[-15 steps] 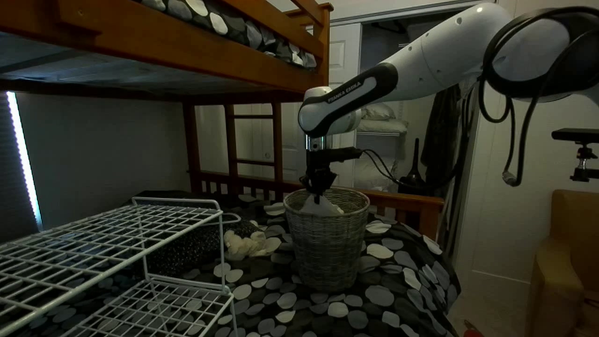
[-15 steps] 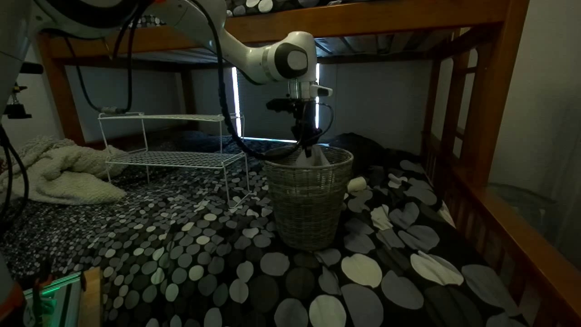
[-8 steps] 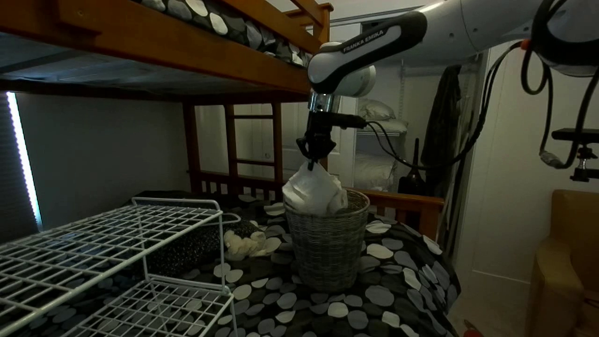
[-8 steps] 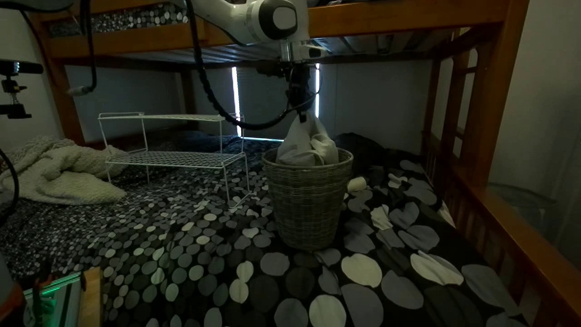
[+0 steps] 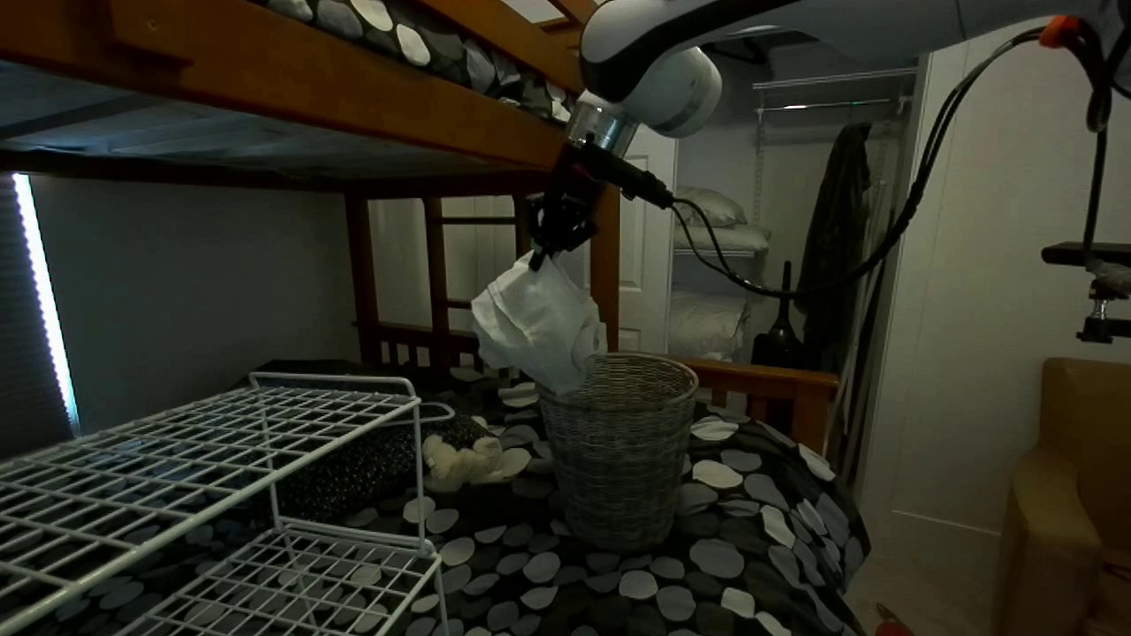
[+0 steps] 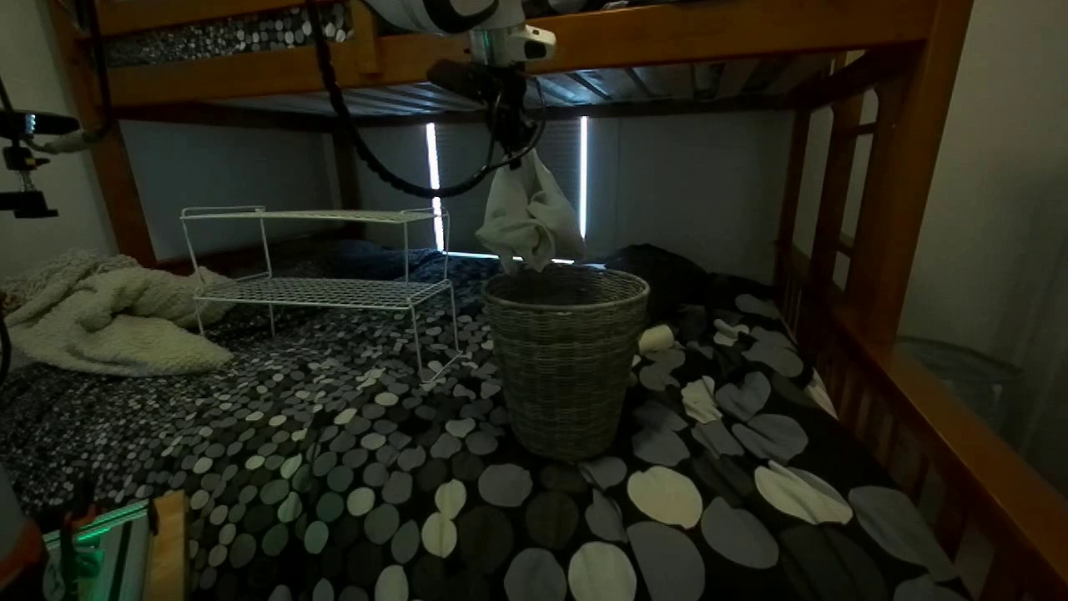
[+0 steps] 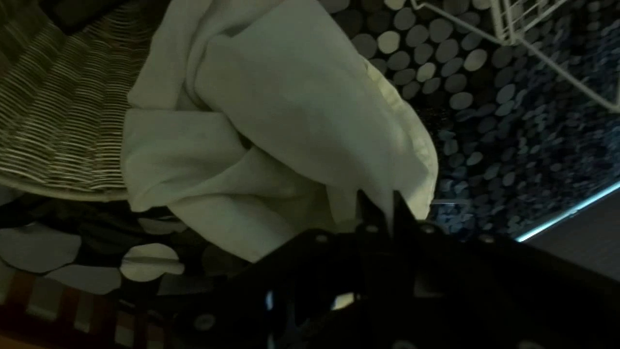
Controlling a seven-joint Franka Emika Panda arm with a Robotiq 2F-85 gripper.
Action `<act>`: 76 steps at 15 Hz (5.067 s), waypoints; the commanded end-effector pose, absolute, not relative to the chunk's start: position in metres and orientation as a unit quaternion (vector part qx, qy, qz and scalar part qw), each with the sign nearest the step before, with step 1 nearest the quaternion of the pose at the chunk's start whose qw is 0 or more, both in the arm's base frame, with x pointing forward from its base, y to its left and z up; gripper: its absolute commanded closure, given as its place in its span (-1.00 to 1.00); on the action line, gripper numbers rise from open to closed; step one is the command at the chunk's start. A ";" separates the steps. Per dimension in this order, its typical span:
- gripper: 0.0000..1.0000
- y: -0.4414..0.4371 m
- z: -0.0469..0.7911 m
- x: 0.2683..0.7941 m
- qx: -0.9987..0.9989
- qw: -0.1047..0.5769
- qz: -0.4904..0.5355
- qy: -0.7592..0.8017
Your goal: Pick up the white cloth from the basket and put it on the bed
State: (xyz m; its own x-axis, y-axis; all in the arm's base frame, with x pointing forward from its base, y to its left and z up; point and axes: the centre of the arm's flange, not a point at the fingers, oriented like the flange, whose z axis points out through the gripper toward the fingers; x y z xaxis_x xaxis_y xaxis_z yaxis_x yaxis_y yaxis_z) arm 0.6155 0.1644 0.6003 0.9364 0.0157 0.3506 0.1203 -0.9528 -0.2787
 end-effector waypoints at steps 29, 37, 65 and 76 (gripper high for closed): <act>0.97 0.248 0.519 0.471 -0.981 0.056 0.059 -0.178; 0.97 0.223 0.435 0.429 -0.994 0.030 0.053 -0.091; -1.00 0.206 0.421 0.515 -0.997 -0.013 0.023 -0.066; -1.00 0.165 0.511 0.540 -0.994 -0.055 -0.038 -0.084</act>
